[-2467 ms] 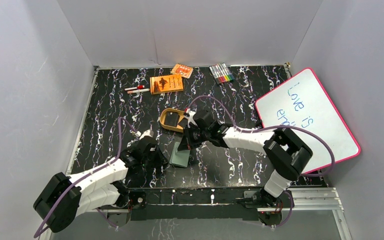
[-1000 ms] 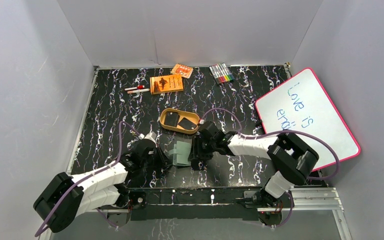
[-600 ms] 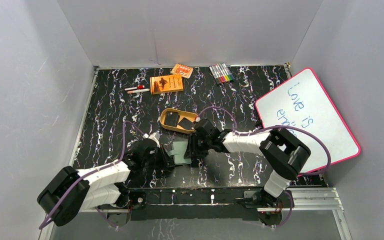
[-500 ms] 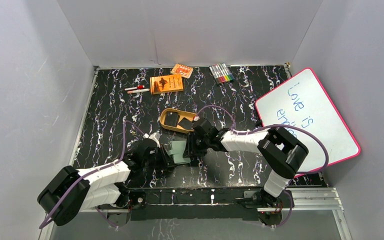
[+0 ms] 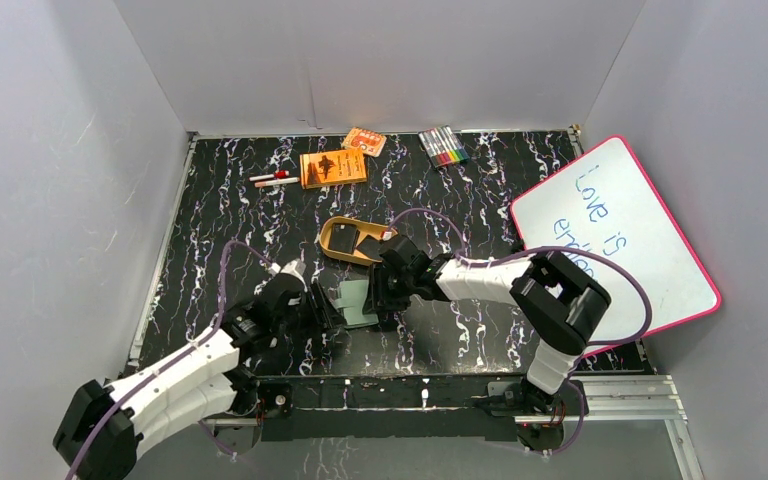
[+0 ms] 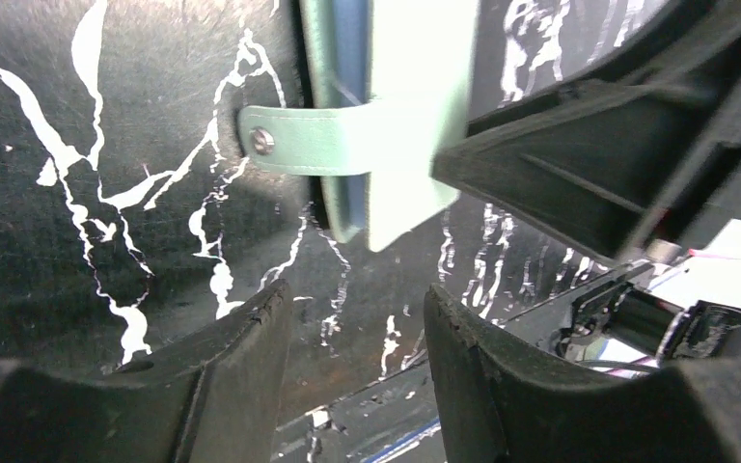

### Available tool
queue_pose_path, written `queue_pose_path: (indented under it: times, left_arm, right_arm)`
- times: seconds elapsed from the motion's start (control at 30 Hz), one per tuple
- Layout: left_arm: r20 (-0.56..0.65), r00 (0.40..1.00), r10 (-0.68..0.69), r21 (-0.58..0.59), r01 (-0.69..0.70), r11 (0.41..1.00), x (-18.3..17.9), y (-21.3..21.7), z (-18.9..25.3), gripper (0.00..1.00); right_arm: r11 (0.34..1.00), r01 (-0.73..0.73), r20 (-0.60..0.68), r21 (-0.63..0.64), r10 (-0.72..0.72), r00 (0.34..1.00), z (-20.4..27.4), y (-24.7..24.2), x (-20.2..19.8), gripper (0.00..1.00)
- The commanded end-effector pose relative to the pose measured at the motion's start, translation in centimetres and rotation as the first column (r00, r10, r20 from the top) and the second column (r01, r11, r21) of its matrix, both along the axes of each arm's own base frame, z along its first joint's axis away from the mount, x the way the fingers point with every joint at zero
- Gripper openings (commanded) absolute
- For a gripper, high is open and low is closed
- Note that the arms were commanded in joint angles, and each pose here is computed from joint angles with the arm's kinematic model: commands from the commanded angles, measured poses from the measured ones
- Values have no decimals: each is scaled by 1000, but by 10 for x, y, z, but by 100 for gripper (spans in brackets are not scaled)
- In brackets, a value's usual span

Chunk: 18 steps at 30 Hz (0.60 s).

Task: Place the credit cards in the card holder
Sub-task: Close the card holder at the center of the board, then pick up the card holder from the center of the board.

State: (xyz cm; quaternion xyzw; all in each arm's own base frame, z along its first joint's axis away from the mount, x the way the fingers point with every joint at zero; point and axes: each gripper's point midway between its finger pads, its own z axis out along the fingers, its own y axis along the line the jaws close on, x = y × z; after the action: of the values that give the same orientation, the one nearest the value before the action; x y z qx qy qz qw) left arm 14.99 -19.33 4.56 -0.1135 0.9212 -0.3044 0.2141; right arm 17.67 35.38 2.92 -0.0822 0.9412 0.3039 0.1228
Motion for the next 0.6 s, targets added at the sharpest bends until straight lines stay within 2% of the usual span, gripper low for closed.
queue_pose_path:
  times: [0.0, 0.13, 0.27, 0.43, 0.57]
  left_arm:
    - [40, 999, 33, 26, -34, 999, 3, 10, 32, 51]
    - [121, 992, 24, -6, -23, 1000, 22, -3, 59, 49]
    - [147, 989, -20, -7, 21, 1000, 42, -24, 65, 36]
    - [110, 992, -60, -4, 61, 998, 51, -41, 43, 22]
    - [70, 996, -56, 17, 55, 998, 48, -38, 19, 19]
  right_arm:
    - [987, 6, 1, -160, -6, 1000, -33, -25, -2, 48]
    - [987, 6, 11, -161, -4, 1000, -31, -25, 0, 49]
    - [986, -1, 2, -164, 1, 1000, -33, -25, -2, 49]
    - [988, -5, 0, -157, 5, 1000, -32, -24, -3, 49]
    - [990, -6, 4, -144, 6, 1000, -27, -23, -3, 50]
